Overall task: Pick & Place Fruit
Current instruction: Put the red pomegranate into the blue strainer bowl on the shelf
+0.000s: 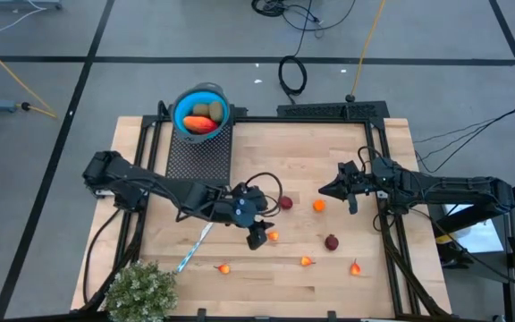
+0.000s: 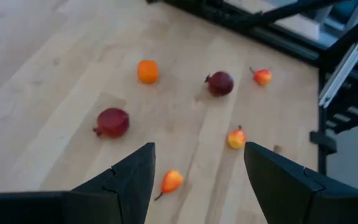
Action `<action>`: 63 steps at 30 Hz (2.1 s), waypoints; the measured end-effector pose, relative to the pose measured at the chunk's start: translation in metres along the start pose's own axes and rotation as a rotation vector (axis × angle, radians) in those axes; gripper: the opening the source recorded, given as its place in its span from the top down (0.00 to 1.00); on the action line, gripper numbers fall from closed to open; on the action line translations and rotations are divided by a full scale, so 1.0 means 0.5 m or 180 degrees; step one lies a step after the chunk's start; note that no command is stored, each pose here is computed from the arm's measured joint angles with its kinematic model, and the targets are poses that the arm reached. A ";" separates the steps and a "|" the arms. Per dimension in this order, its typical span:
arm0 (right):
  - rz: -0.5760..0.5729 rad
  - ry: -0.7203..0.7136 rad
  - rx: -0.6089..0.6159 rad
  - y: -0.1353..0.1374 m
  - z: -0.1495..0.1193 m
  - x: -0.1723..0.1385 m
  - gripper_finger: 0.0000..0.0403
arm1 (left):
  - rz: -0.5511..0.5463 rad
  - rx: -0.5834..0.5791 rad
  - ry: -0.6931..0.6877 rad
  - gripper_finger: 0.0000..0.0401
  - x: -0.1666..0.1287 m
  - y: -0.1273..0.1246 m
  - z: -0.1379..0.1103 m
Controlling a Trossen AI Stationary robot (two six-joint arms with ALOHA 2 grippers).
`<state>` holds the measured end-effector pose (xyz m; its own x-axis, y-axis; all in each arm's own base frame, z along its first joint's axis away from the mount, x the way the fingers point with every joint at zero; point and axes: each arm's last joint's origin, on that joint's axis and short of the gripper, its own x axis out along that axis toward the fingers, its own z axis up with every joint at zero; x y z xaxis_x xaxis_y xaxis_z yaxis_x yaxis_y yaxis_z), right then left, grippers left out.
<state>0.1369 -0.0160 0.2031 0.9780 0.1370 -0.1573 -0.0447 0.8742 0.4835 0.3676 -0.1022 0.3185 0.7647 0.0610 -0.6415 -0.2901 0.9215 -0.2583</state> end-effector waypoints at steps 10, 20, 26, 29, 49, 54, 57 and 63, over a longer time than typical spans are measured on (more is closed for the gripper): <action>0.0001 0.0000 0.0000 0.000 0.000 0.000 1.00 | -0.0025 0.0060 -0.0094 0.39 0.001 0.000 0.007; -0.0002 0.0002 0.0001 0.000 0.000 0.000 1.00 | 0.0046 0.0059 -0.0062 0.39 0.004 0.014 0.012; -0.0001 0.0003 0.0001 0.000 0.000 0.000 1.00 | 0.0114 0.0073 0.0022 0.39 0.006 0.021 0.009; -0.0001 0.0002 0.0000 0.000 0.000 0.000 1.00 | 0.0116 0.0063 0.0025 0.39 0.005 0.021 0.009; -0.0004 0.0008 0.0003 0.000 0.000 0.000 1.00 | -0.0254 0.0235 -0.0074 0.39 0.054 0.049 0.042; -0.0019 0.0039 0.0014 -0.001 -0.002 0.000 1.00 | -0.0092 0.0668 0.0301 0.39 0.109 0.057 0.006; -0.0032 0.0058 0.0022 -0.002 -0.003 0.001 1.00 | -0.0059 0.0915 0.0383 0.39 0.139 0.060 -0.008; -0.0040 0.0072 0.0026 -0.003 -0.004 0.003 1.00 | 0.0034 0.1296 0.0478 0.39 0.196 0.087 -0.020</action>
<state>0.1381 -0.0162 0.2004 0.9736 0.1367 -0.1828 -0.0308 0.8721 0.4884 0.4244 -0.0600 0.2372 0.6619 0.0425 -0.7484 -0.0240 0.9991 0.0355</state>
